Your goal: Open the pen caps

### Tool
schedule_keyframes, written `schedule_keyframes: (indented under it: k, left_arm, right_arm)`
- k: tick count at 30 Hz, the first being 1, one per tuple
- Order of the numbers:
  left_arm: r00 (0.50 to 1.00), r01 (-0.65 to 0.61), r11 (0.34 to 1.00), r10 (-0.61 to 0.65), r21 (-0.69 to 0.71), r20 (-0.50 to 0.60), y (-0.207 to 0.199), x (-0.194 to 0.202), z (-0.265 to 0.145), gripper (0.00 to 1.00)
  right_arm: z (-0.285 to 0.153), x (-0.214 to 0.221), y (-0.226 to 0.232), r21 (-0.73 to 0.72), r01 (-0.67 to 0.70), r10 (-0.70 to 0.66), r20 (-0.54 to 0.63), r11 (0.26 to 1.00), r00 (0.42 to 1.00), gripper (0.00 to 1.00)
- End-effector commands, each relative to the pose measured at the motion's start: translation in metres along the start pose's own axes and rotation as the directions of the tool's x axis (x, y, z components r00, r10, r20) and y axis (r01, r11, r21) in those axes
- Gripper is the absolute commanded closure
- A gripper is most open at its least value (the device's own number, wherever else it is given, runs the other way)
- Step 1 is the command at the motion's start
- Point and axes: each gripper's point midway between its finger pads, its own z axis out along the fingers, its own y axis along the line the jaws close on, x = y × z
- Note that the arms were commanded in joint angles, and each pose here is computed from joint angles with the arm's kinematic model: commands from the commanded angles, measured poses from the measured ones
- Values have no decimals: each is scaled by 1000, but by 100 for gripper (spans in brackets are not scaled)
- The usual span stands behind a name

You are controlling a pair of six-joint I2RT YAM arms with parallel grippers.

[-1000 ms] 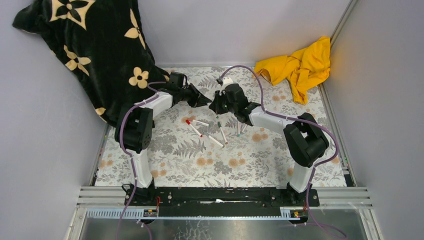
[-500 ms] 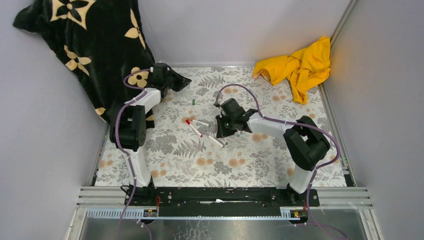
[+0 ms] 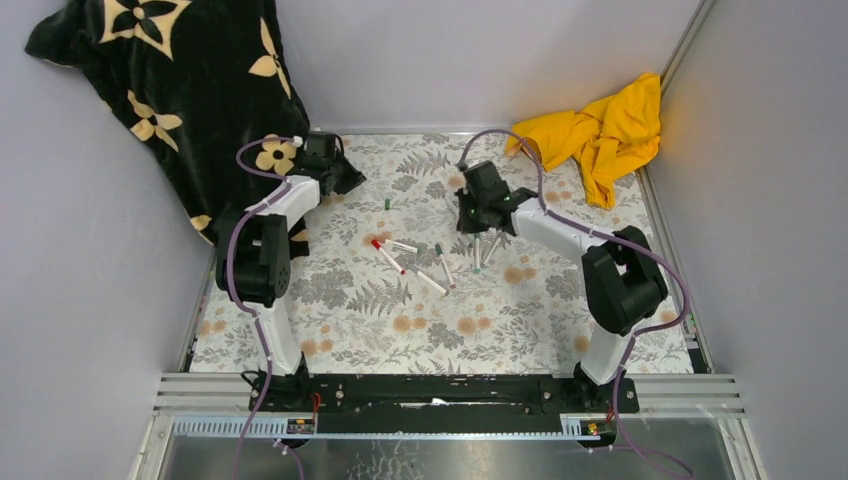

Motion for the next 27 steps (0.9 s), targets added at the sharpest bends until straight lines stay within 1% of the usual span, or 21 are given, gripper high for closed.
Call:
schedule_keyframes:
  k: [1,4,7,10,17,21,27]
  left_arm:
    - [997,-71,986,67,-151,-28,41,11,5,85]
    - [997,-71,983,64,-171,-44,49,17,9,76]
    - [996,-69,981,59,-183,-61,56,23,14,60]
    - [996,-68,980,56,-185,-70,58,26,17,51]
    - [994,-66,979,48,-194,-100,67,37,25,44]
    - [993,-60,977,38,-203,-115,73,44,28,43]
    - [995,-60,977,42,-206,-90,71,38,23,41]
  right_arm:
    - [-1,-48,-44,122,-29,19,84,992,996,100]
    - [11,-62,-67,170,-40,26,82,985,996,100]
    - [24,-73,-83,194,-50,37,73,980,997,100]
    - [39,-76,-101,226,-64,53,56,972,997,99]
    - [63,-76,-134,279,-81,73,38,957,997,96]
    - [71,-74,-152,322,-87,84,24,943,996,95]
    - [73,-75,-177,387,-107,103,32,916,994,94]
